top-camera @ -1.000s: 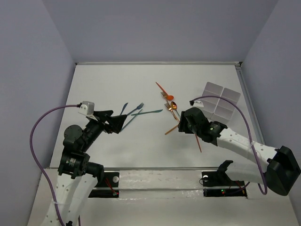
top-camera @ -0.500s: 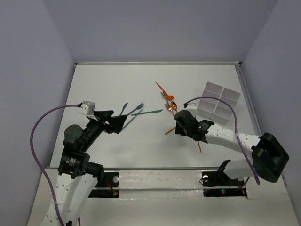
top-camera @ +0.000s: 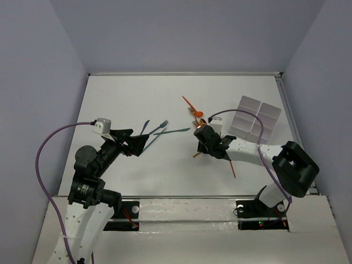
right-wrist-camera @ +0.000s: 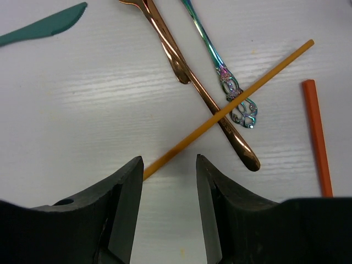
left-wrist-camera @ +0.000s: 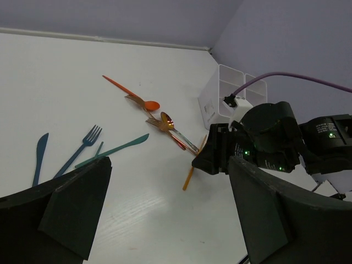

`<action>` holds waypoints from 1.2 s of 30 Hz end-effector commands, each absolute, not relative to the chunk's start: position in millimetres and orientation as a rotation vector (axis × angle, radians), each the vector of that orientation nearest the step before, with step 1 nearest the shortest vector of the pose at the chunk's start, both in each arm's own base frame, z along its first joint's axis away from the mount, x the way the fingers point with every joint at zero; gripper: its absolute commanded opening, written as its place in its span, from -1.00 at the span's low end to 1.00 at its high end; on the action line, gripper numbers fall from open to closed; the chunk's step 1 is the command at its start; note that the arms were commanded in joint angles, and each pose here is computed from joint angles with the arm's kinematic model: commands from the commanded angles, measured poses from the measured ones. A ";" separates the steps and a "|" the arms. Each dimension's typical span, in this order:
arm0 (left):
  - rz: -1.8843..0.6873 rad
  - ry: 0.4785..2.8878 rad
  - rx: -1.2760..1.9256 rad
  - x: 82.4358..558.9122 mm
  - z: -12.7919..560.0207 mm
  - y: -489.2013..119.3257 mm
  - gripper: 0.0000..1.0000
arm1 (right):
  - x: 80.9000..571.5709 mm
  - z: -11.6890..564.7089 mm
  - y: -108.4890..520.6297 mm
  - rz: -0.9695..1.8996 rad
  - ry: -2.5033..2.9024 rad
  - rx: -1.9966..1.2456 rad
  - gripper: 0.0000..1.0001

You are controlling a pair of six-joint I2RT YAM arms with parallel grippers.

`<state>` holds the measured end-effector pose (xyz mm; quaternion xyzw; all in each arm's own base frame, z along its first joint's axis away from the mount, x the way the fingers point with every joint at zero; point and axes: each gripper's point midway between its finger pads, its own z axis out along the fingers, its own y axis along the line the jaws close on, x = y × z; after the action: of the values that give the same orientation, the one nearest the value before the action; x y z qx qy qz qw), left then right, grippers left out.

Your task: Sort the eating utensils into containers

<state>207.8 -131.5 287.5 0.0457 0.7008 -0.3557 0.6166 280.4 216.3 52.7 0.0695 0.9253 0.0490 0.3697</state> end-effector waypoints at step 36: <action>-0.834 1.597 0.136 211.9 294.1 -136.2 0.98 | 319.4 20.9 186.4 -0.071 2.341 0.318 -0.37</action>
<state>211.9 -134.5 280.6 0.0467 0.7115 -0.3571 0.6034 310.9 188.0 23.3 0.1147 0.9210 -0.0260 0.3714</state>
